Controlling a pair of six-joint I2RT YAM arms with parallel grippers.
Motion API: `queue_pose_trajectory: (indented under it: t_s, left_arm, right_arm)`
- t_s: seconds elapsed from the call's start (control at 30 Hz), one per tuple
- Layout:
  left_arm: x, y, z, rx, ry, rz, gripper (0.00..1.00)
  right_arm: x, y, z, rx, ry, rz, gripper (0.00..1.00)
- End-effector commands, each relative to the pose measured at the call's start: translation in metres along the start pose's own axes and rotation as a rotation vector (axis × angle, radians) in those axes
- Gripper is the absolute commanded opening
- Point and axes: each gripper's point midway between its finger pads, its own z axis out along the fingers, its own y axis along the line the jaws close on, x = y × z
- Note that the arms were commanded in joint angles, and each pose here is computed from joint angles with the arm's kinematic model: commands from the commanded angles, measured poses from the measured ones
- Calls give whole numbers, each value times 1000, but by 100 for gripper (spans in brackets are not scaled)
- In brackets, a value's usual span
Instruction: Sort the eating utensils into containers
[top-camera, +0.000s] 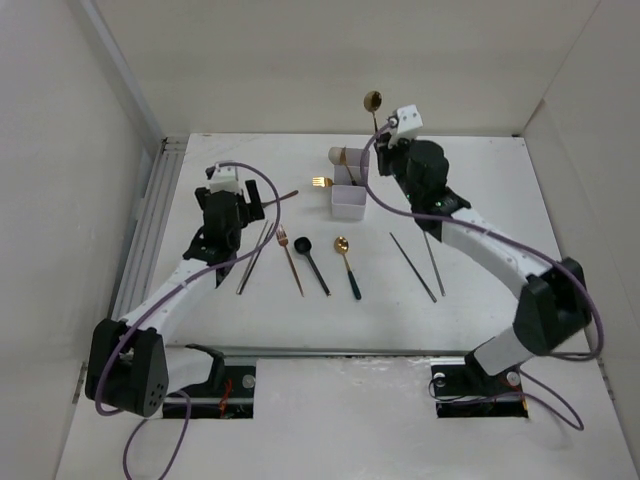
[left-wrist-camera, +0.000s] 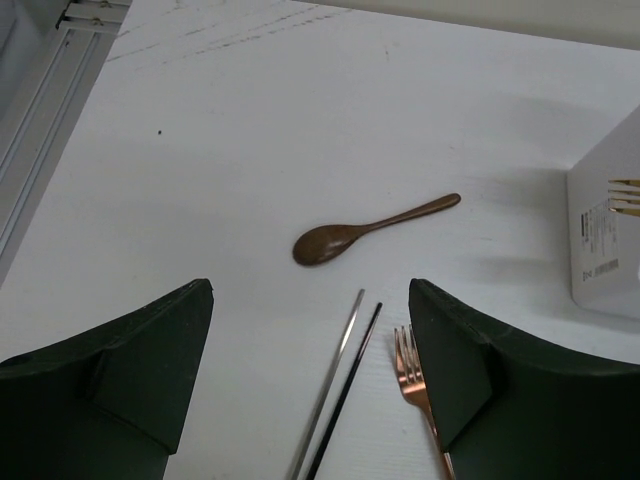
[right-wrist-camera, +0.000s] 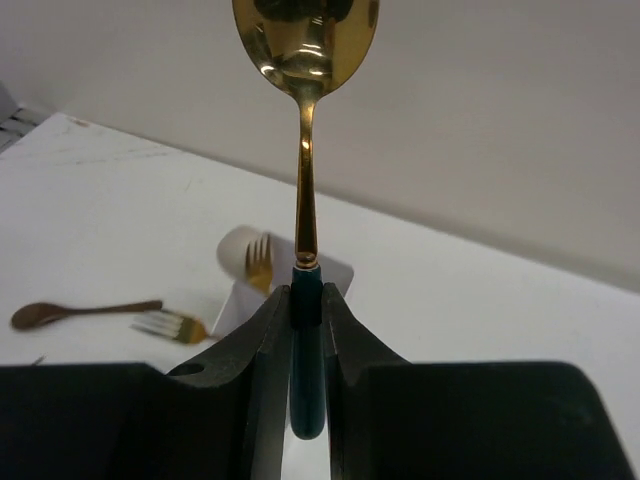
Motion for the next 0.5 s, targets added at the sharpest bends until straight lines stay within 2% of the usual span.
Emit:
queue_pose_trajectory:
  t_s: [0.0, 0.03, 0.07, 0.13, 0.27, 0.47]
  left_arm:
    - [-45, -3, 5, 28, -96, -62, 77]
    - [-41, -2, 9, 29, -84, -59, 77]
    - [-43, 3, 13, 14, -84, -62, 77]
    - [-40, 6, 19, 1, -71, -60, 77]
    - [-45, 6, 31, -10, -62, -50, 77]
    - [-46, 1, 46, -14, -43, -44, 77]
  right_arm:
    - [-47, 0, 48, -142, -222, -82, 0]
    - [-64, -3, 59, -157, -265, -94, 0]
    - [-46, -1, 78, -184, -240, -101, 0]
    - [-58, -3, 91, -243, -291, -116, 0]
    - [-46, 3, 107, -336, -344, -131, 0]
    - [-3, 5, 130, -379, -280, -83, 0]
